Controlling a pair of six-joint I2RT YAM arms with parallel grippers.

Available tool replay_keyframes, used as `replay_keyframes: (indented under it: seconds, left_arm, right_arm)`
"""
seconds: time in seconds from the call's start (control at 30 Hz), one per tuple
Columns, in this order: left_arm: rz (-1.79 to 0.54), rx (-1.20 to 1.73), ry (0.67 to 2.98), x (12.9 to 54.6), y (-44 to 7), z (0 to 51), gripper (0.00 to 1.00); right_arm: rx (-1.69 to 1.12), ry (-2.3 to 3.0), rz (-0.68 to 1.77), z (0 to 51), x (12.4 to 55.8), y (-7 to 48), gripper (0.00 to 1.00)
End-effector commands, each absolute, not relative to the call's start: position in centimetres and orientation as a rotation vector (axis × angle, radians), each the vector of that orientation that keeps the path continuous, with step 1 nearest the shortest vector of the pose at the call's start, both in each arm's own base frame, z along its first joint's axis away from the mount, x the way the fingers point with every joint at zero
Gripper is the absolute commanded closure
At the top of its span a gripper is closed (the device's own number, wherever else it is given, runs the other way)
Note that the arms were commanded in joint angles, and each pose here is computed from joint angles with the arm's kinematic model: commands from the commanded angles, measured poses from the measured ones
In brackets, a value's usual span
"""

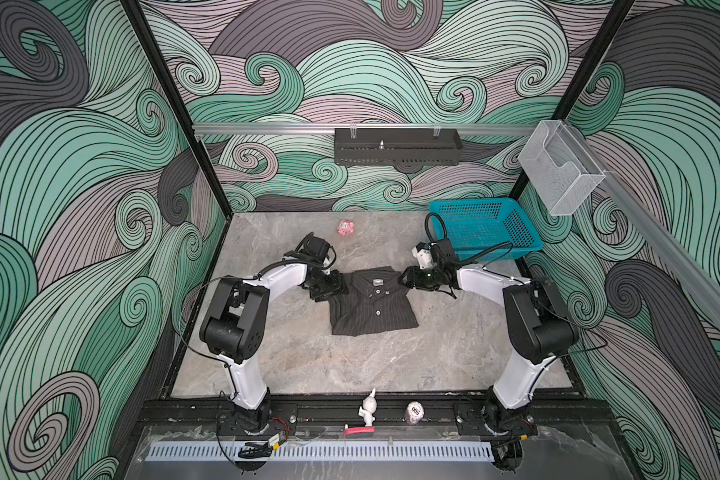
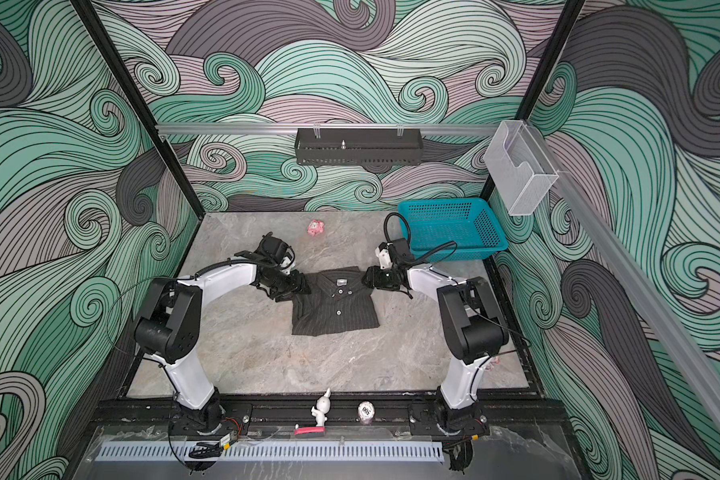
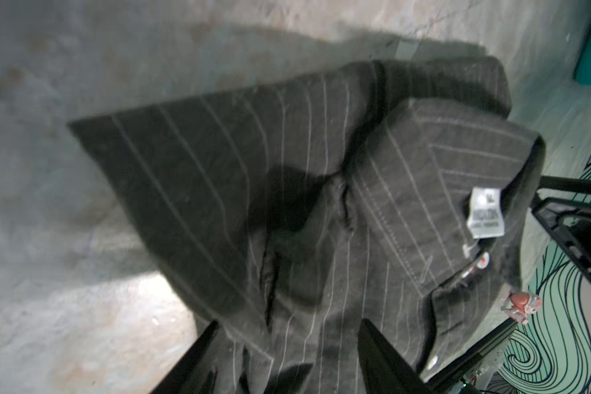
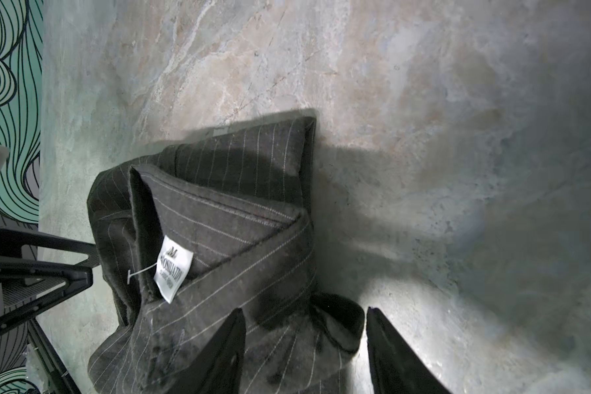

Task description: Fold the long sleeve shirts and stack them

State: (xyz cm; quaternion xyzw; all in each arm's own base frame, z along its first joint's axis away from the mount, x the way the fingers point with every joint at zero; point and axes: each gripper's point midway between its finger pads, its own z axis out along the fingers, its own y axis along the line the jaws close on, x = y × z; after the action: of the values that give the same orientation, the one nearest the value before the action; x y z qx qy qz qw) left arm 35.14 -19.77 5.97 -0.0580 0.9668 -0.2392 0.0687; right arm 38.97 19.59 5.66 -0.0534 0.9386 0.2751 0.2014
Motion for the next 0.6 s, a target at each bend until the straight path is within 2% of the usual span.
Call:
replay_keyframes:
  seconds: [0.0,0.2,0.43,0.57]
  left_arm:
    - [-0.673,-0.162,2.91,35.8,-19.4,6.8,0.36]
    - [-0.625,-0.131,2.864,36.4,-18.9,9.0,0.34]
    - [-0.671,-0.103,2.958,36.7,-20.5,5.7,0.39]
    - [-0.641,-0.095,3.005,36.9,-20.4,4.2,0.46]
  right_arm:
    - [-0.19,2.625,0.791,5.7,39.1,19.8,0.41]
    - [-0.215,2.642,0.839,5.3,39.4,20.4,0.42]
    - [-0.242,2.643,0.897,5.3,39.2,21.3,0.58]
    - [-0.26,2.641,0.914,5.6,39.2,21.7,0.68]
